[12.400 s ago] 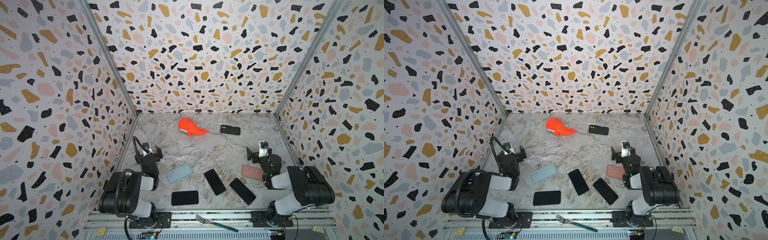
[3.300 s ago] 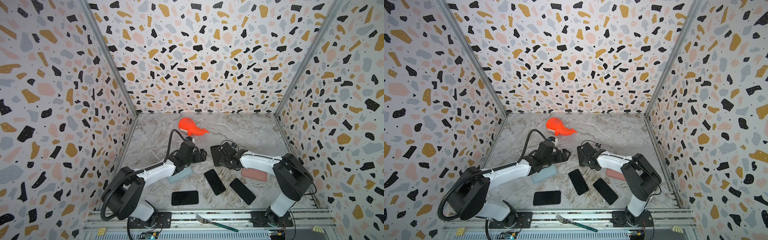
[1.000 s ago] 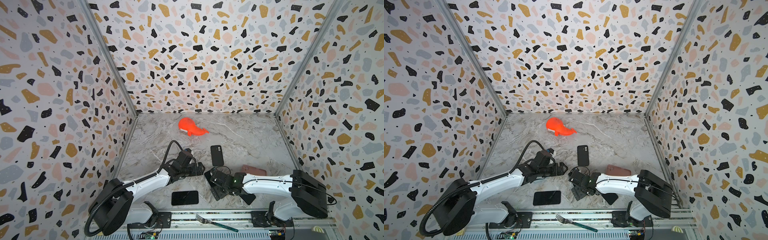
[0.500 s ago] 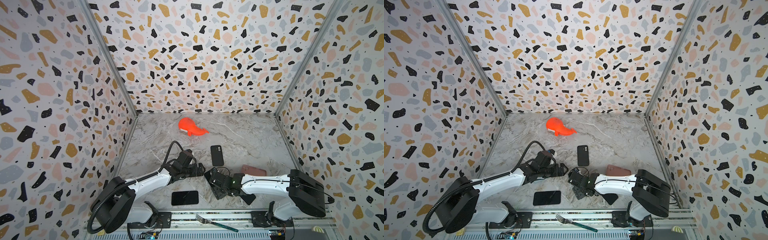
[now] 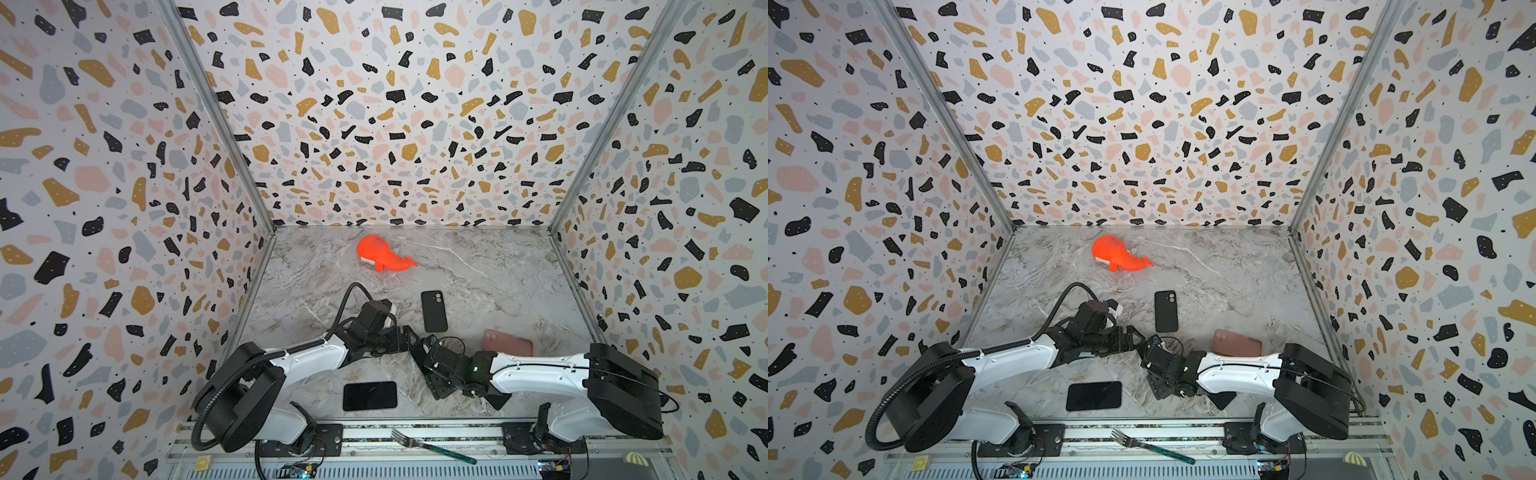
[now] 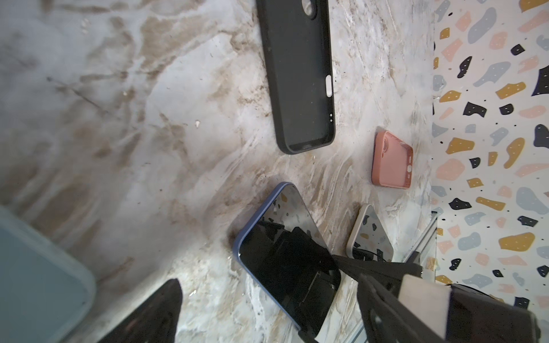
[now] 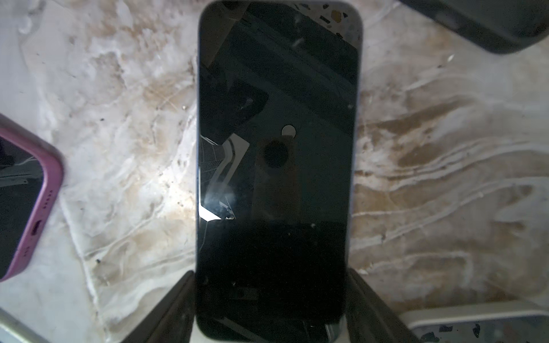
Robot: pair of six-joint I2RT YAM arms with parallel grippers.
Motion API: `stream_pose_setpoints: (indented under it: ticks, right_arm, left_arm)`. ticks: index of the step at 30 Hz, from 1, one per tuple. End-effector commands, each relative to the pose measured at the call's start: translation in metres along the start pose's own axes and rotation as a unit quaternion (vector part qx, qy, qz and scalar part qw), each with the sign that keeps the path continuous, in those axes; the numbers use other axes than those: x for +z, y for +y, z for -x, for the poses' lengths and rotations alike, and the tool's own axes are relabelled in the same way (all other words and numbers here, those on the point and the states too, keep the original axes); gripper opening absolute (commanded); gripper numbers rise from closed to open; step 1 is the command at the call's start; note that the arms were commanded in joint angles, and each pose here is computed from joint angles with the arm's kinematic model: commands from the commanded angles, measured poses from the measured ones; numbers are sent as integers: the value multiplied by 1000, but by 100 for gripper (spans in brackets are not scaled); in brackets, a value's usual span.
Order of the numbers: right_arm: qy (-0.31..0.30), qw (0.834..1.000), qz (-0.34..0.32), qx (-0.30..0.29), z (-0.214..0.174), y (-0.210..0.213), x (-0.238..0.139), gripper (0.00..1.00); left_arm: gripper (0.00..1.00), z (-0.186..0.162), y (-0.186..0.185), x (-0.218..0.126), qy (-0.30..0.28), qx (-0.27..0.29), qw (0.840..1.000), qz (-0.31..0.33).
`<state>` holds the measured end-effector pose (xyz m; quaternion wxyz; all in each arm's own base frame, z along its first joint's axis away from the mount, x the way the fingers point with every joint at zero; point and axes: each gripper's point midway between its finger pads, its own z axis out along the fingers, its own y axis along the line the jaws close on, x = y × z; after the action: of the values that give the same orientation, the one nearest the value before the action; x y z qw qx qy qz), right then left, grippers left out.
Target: Put the phone into the phone case
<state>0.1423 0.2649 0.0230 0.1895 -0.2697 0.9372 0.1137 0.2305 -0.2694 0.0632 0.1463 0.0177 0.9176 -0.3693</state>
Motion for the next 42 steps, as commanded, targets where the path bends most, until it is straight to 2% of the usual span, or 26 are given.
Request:
stream_pose_setpoints:
  ticks: [1, 10, 23, 34, 42]
  right_arm:
    - [7, 1000, 19, 21, -10, -2, 2, 56]
    - [-3, 999, 42, 34, -14, -2, 5, 53]
    - [0, 998, 45, 34, -18, -3, 9, 50]
    - [0, 998, 49, 27, -14, -1, 11, 49]
    - [0, 998, 51, 22, -12, 1, 12, 49]
  left_arm:
    - [91, -2, -8, 7, 4, -15, 999, -44]
    - [83, -10, -8, 24, 21, -58, 994, -87]
    - [71, -10, 19, 32, 17, -86, 993, -79]
    - [40, -5, 21, 30, 5, -74, 994, -87]
    - [21, -5, 30, 34, 4, -70, 994, -81]
